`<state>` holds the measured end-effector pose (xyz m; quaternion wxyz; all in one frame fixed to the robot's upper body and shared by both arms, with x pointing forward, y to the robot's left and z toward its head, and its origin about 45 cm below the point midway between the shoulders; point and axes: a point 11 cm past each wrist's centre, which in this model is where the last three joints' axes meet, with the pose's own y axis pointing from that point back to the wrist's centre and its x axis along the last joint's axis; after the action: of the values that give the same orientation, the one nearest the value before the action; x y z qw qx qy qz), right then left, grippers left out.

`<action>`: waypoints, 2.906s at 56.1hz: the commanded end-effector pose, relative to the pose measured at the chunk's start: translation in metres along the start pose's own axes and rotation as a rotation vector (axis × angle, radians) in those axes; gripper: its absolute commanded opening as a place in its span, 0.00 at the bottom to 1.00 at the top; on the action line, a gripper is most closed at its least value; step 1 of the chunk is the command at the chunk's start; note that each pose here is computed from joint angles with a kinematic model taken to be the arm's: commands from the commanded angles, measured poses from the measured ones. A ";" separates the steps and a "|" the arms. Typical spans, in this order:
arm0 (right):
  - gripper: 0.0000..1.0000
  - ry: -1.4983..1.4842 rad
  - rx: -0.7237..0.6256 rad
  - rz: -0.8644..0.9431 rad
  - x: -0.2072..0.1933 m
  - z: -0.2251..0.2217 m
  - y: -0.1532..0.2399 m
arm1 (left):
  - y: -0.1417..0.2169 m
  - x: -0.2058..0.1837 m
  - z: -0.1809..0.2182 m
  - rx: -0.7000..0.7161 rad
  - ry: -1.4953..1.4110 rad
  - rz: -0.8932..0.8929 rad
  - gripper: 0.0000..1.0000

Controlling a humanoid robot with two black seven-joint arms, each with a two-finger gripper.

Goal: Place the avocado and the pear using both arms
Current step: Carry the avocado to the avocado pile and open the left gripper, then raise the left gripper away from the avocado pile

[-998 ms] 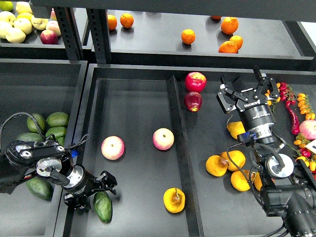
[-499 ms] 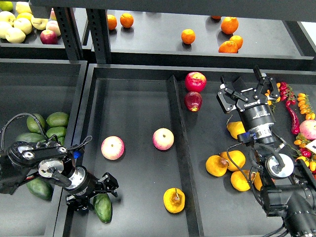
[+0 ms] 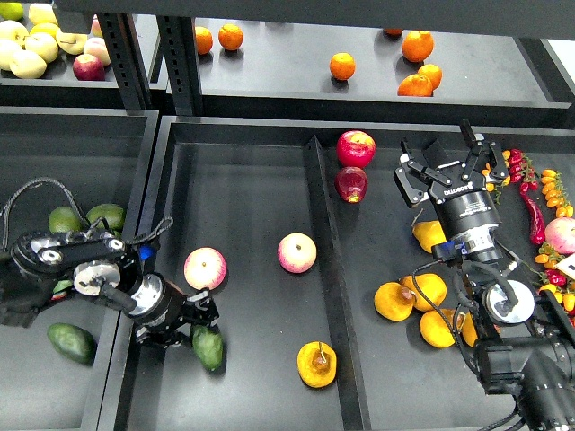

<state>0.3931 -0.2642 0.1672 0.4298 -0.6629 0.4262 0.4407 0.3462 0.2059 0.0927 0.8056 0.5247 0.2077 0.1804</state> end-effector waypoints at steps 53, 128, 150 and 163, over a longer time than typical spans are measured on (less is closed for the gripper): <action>1.00 0.002 -0.017 0.001 0.001 0.005 0.003 | 0.119 0.090 -0.195 0.162 0.353 0.303 0.50; 1.00 0.113 -0.464 -0.046 -0.017 0.067 0.005 | 0.136 0.111 -0.072 -0.365 0.483 0.260 1.00; 1.00 0.112 -0.452 -0.046 -0.017 0.063 0.005 | 0.162 0.105 0.025 -1.064 0.827 0.017 1.00; 1.00 0.109 -0.445 -0.047 -0.017 0.062 0.005 | 0.135 0.079 0.040 -1.201 0.975 -0.129 1.00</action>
<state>0.3706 -0.2029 0.1670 0.2568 -0.7747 0.3254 0.4775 0.4322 0.2837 0.2283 0.7908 -0.1178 0.4107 0.4383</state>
